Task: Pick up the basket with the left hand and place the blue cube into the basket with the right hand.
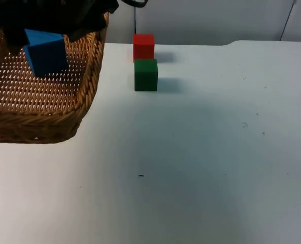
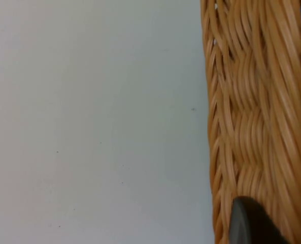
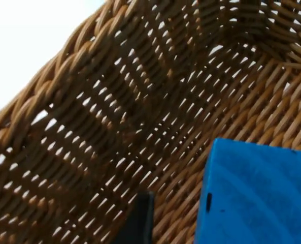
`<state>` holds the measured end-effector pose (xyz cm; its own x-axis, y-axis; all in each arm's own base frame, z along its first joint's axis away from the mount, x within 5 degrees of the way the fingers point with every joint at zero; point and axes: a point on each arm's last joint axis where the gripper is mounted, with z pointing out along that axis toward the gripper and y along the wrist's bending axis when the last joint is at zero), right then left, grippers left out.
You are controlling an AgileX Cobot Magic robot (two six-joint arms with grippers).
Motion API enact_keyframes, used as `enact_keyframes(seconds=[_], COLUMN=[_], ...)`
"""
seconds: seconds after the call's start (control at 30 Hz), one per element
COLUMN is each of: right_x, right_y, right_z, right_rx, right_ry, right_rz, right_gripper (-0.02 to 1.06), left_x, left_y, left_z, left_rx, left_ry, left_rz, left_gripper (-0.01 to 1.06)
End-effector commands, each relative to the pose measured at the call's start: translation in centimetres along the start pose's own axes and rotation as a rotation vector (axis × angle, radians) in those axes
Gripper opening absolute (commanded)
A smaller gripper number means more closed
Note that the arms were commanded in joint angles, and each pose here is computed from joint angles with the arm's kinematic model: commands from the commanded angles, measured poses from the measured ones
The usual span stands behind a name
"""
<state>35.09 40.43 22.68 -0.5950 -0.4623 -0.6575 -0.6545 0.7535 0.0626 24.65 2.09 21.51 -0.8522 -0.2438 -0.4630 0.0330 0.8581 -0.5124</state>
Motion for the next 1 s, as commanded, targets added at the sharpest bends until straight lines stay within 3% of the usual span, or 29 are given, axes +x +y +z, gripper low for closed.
enact_keyframes(seconds=[0.0, 0.17, 0.4, 0.7, 0.97], right_x=[-0.5, -1.2, -2.7, -5.2, -5.9], right_y=[0.3, 0.3, 0.1, 0.0, -0.3], right_z=[-0.6, -2.4, -7.4, -16.4, -25.2], right_rx=[-0.007, -0.005, 0.016, 0.012, -0.001], right_ry=[-0.025, -0.035, -0.041, -0.182, -0.297], right_rz=[-0.011, -0.013, -0.133, -0.222, -0.263], right_gripper=[0.92, 0.92, 0.84, 0.80, 0.80], left_x=[-0.2, -0.2, -0.1, 1.0, 1.4], left_y=[-0.3, -0.3, -0.5, -0.9, 1.1], left_z=[-0.2, -0.2, 0.3, 1.6, 4.4], left_rx=[0.028, 0.029, -0.008, -0.043, -0.070], left_ry=[-0.021, -0.022, -0.014, -0.014, 0.061], left_rz=[-0.024, -0.025, 0.021, 0.021, -0.040], left_gripper=[0.00, 0.00, 0.00, 0.00, 0.00])
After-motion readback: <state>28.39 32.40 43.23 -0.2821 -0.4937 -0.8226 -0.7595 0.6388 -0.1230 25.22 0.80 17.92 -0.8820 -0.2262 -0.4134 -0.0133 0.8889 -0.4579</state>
